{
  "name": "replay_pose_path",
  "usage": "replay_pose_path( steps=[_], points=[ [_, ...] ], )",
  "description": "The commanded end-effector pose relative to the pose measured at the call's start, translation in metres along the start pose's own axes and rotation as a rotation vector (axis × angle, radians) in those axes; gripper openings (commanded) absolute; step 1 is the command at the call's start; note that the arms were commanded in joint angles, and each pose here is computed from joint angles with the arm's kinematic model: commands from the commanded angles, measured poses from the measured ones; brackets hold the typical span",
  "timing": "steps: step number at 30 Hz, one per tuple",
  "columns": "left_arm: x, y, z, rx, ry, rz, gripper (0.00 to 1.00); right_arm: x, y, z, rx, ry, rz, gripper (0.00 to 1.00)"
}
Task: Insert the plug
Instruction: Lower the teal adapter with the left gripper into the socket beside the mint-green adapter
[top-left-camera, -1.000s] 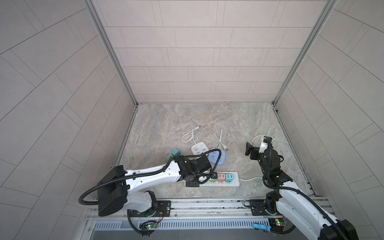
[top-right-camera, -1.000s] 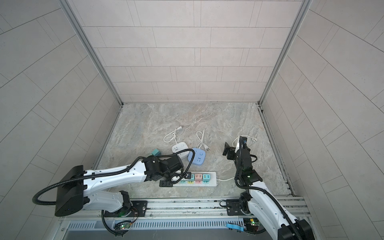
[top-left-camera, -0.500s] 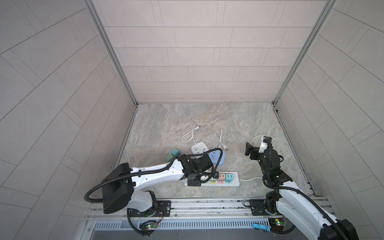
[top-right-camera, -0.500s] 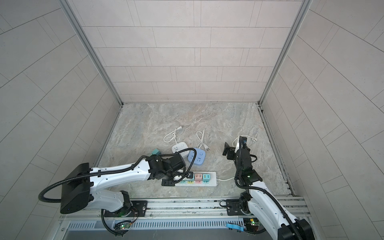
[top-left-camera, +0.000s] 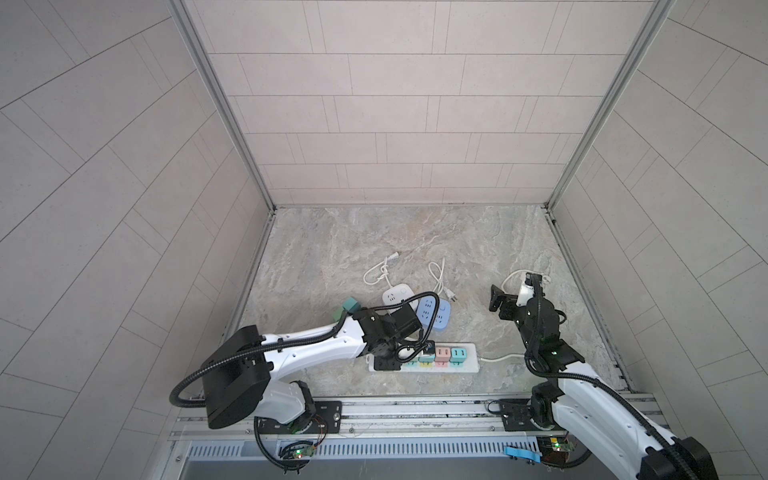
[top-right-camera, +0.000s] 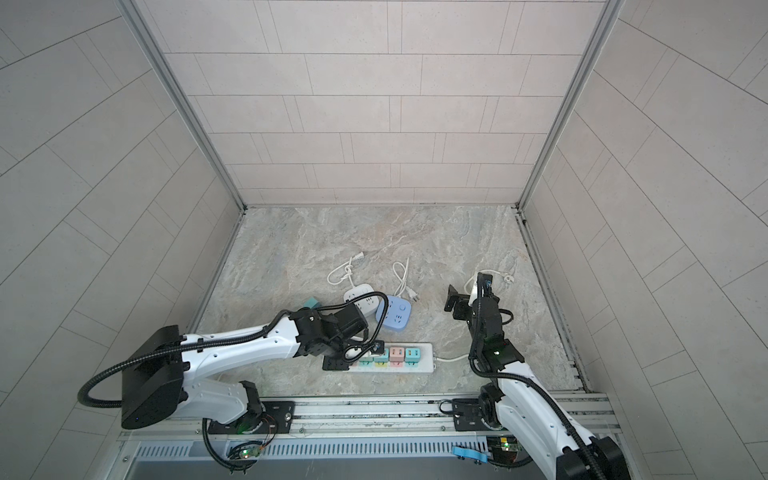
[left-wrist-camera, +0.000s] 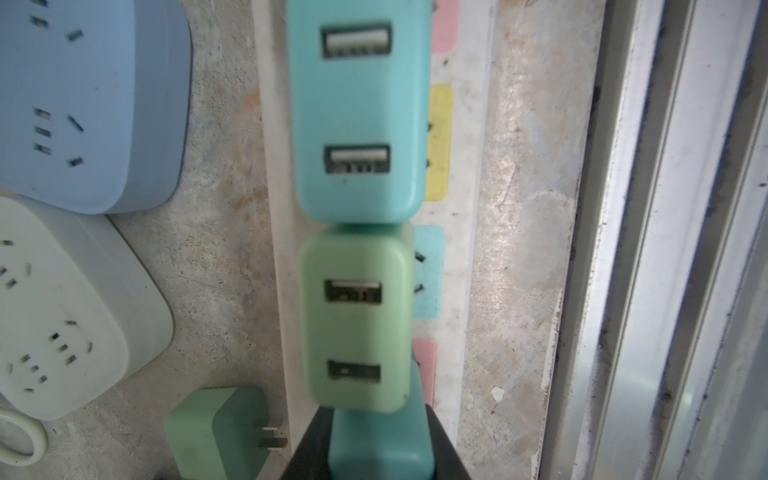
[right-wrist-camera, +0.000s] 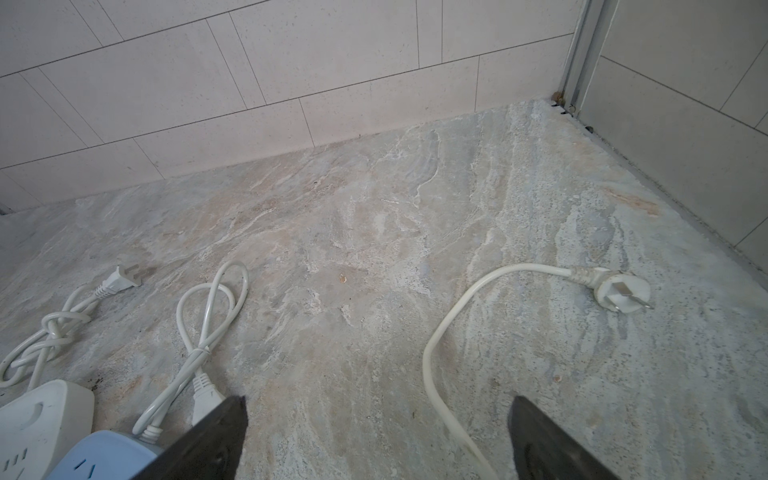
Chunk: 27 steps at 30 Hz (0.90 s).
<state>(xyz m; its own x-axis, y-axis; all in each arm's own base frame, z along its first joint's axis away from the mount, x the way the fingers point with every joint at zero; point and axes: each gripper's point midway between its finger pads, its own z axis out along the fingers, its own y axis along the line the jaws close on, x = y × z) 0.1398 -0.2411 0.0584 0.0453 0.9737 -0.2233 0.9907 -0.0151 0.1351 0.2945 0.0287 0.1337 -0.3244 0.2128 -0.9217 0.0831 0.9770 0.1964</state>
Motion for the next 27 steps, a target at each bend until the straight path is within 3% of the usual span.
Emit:
replay_pose_path(
  steps=[1, 14, 27],
  points=[
    [0.018, -0.007, 0.015, 0.026, 0.055, 0.026, 0.00, -0.015, 0.002, -0.002, 0.001, -0.040, 0.009, 1.00],
    [0.021, -0.016, 0.030, 0.106, 0.110, 0.042, 0.00, -0.014, 0.002, -0.001, 0.001, -0.036, 0.009, 1.00],
    [0.038, -0.017, 0.051, 0.224, 0.193, -0.024, 0.00, -0.014, 0.003, -0.002, -0.001, -0.037, 0.007, 1.00]
  ],
)
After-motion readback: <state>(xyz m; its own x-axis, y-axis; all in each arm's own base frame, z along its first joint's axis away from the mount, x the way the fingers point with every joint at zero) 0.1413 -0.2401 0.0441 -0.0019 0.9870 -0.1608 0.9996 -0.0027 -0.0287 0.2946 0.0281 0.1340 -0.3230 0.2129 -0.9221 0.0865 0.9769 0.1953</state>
